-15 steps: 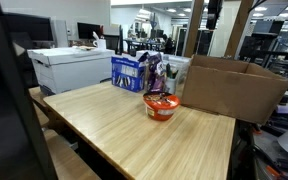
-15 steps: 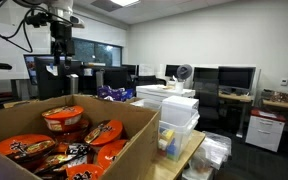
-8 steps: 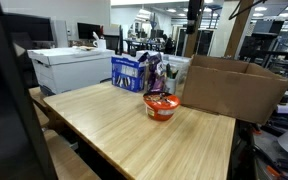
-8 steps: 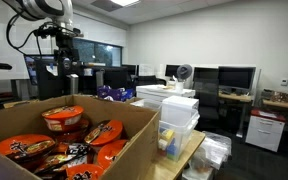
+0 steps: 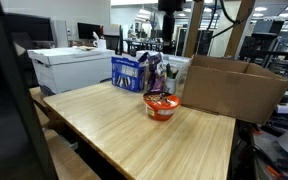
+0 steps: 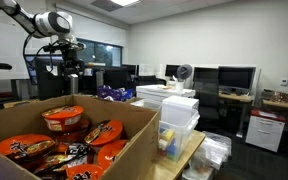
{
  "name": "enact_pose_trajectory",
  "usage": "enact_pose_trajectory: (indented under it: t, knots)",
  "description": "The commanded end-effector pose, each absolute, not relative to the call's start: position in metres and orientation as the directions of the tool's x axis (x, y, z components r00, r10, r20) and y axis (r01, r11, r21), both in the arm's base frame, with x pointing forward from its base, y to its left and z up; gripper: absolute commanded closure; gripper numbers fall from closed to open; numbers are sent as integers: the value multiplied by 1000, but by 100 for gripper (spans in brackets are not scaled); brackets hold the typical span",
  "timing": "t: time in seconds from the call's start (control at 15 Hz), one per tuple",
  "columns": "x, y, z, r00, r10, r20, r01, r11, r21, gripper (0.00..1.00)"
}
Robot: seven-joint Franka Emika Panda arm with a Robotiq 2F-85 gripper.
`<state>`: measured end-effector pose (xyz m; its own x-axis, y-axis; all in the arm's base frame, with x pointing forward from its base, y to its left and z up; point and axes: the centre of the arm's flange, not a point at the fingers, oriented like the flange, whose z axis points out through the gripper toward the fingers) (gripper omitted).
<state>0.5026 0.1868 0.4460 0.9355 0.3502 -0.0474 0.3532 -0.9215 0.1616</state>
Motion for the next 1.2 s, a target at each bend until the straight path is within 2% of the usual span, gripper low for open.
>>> enact_pose_trajectory:
  t: [0.0,1.13]
  knots:
    - [524,213,418,948,313,-58,317,-915,248,0]
    - [527,275,318,994,65,-83,93,-916,391,0]
